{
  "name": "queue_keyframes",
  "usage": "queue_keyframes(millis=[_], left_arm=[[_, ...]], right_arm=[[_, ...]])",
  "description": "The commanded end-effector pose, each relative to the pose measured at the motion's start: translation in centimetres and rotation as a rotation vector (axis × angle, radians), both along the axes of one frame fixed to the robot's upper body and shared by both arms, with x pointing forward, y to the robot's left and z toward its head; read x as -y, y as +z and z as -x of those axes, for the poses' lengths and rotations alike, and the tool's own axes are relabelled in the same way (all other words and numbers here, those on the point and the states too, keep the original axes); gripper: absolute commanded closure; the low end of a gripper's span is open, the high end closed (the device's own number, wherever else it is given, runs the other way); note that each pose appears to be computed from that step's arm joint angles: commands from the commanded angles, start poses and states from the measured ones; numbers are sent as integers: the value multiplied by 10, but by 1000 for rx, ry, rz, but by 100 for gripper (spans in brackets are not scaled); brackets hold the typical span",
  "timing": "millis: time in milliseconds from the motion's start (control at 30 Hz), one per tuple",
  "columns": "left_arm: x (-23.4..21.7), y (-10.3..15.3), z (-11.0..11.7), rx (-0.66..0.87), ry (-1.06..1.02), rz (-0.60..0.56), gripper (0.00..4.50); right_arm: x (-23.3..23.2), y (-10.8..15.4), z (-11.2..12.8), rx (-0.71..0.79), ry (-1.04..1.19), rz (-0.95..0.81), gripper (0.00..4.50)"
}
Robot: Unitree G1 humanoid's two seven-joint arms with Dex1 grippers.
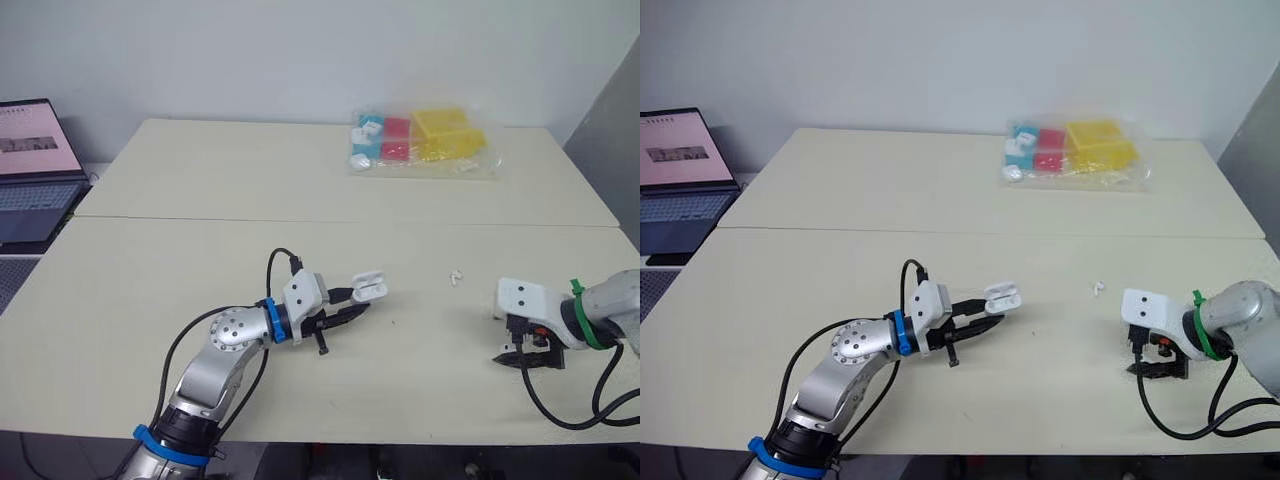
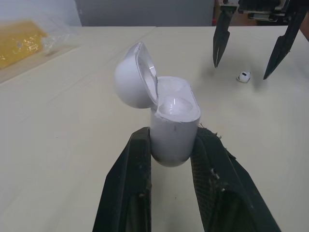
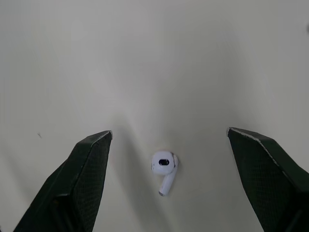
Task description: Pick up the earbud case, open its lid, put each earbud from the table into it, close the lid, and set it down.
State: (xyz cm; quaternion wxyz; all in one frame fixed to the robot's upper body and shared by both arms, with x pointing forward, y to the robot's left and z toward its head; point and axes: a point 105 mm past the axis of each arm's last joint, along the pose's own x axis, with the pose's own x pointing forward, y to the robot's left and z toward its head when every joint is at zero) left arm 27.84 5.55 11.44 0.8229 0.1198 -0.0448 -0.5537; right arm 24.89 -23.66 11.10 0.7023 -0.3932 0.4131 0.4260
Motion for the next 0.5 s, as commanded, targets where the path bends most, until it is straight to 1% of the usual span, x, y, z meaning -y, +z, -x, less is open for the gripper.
queue_keyframes(millis=[33, 200, 367, 500], left_arm=[[7, 4, 4, 33, -11, 19, 374], [8, -1, 6, 26, 3, 29, 374], [10, -3, 6, 26, 10, 33, 374], [11, -7, 6, 21, 12, 34, 374]], right_arm=[[7, 6, -4, 26, -13, 42, 53], [13, 4, -8, 19, -46, 46, 53], [17, 1, -9, 18, -30, 79, 53], [13, -1, -9, 8, -43, 54, 53]])
